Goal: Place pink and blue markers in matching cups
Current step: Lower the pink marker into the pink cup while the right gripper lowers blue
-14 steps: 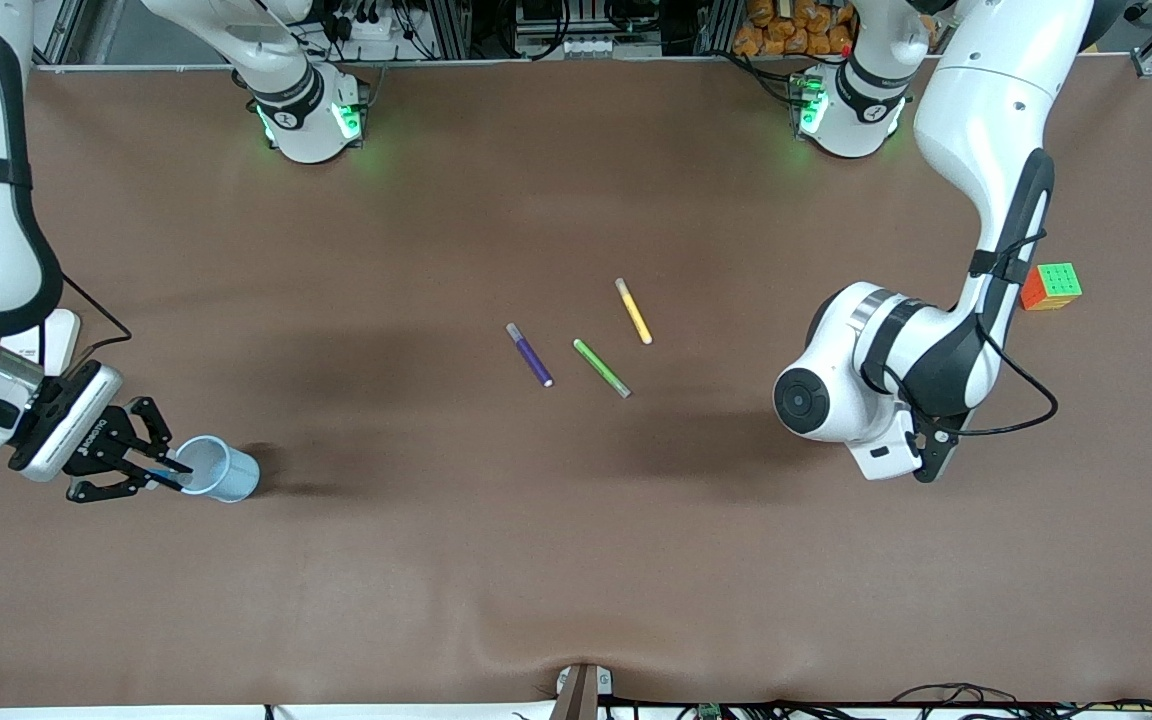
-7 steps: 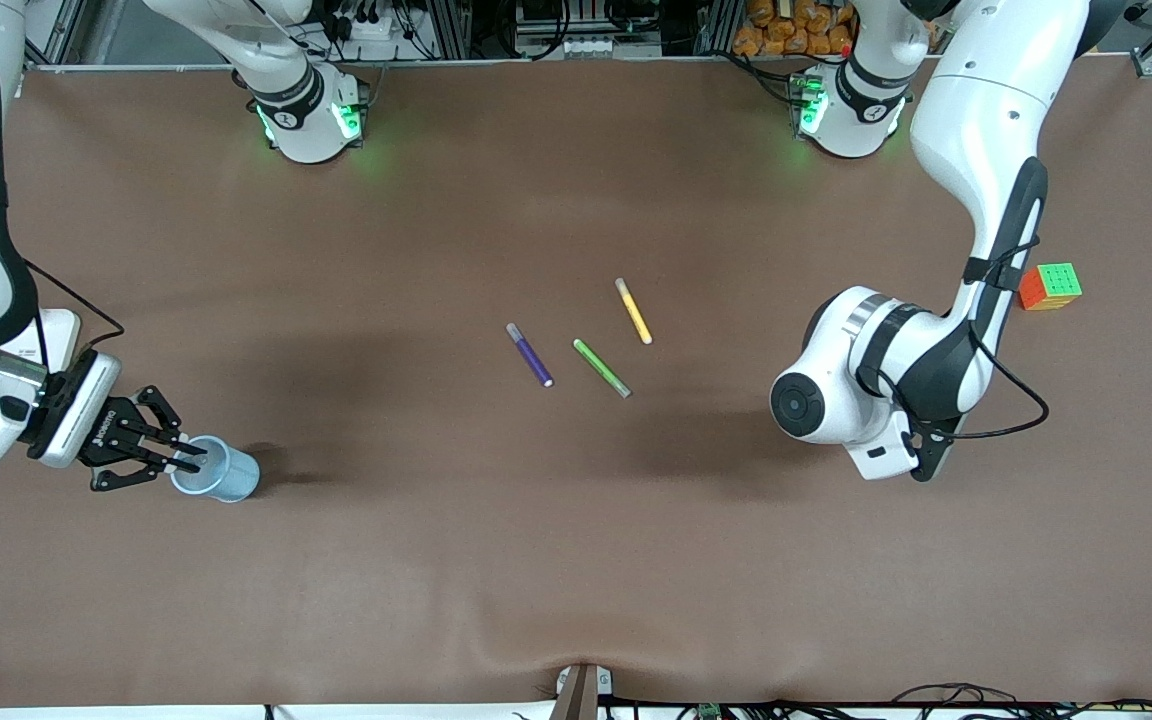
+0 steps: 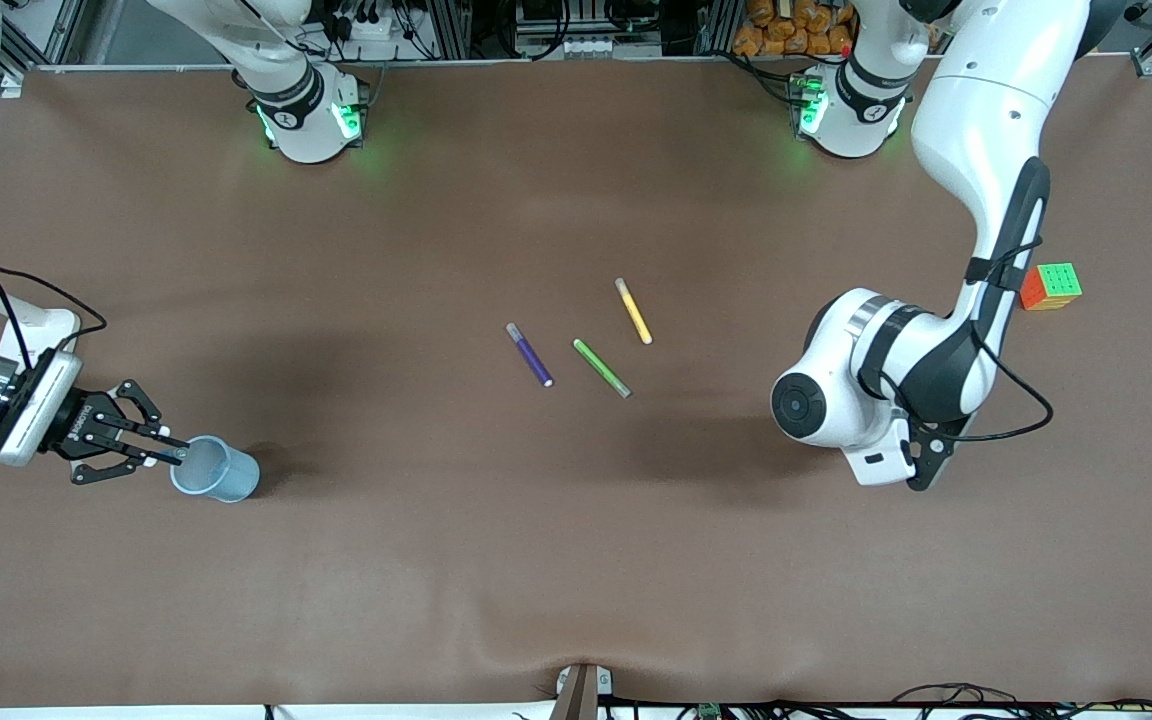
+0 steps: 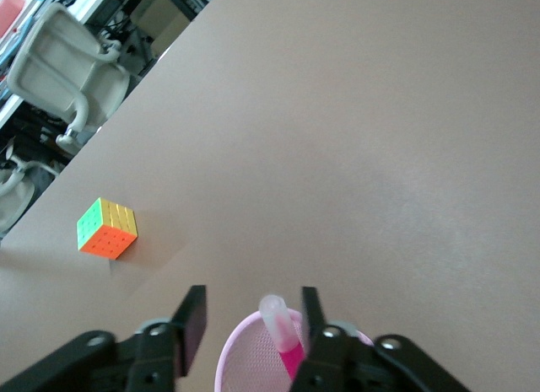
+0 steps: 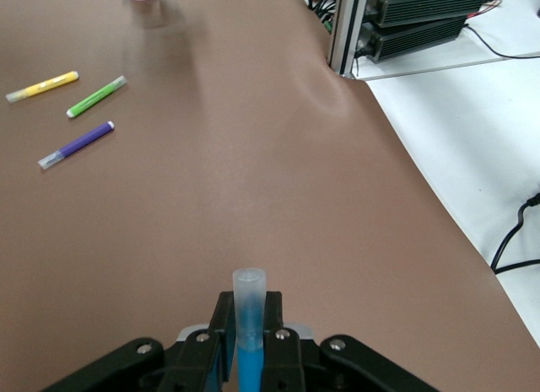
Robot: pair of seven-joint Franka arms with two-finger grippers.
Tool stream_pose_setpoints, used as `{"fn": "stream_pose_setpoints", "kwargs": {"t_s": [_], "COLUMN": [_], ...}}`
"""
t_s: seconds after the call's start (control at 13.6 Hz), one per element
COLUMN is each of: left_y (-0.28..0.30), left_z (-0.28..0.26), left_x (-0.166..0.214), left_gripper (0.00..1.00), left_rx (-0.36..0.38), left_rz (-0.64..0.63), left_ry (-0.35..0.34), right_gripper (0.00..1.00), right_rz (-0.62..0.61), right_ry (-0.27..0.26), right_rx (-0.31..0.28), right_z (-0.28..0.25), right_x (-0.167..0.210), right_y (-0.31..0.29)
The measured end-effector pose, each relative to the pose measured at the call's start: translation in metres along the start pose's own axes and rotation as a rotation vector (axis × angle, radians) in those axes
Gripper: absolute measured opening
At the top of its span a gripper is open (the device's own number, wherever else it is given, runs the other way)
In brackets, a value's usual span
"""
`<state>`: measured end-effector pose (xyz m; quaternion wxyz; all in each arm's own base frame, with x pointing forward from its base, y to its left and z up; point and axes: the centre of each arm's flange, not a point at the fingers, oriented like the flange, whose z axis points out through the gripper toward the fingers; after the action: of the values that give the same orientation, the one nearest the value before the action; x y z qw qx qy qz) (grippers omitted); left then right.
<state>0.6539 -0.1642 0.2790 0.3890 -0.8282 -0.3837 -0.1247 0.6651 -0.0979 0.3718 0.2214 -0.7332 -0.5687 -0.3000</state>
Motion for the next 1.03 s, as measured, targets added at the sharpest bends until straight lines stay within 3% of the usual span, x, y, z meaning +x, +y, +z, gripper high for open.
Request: {"fn": "stream_pose_setpoints", "kwargs": {"t_s": [0.29,0.66,0.88,1.03], "left_y": [-0.018,-0.072,-0.114,-0.136], "left_z": [-0.037,-0.077,-0.075,-0.072], "left_x": [0.033,0.090,0.136,0.157], "left_gripper": [1.00,1.00,1.00,1.00], "left_rx": [-0.068,-0.223,-0.348,-0.417], "left_rz": [0.089,0.307,0.375,0.434], "left_ry": [0.002,-0.148,-0.254,-0.285], "right_gripper": [0.17,0.17,0.17,0.17], "right_rz": [0.036,0.051,0.056,0.042], "right_ry": [0.037,0.040,0.050,0.073], "right_rx": [0.011,0.025,0.033,0.027], "right_z": [0.011,0.019,0.030,0.035], "right_x": [-0.016,-0.025,-0.048,-0.060], "right_y": [0.004,0.005,0.006,0.009]}}
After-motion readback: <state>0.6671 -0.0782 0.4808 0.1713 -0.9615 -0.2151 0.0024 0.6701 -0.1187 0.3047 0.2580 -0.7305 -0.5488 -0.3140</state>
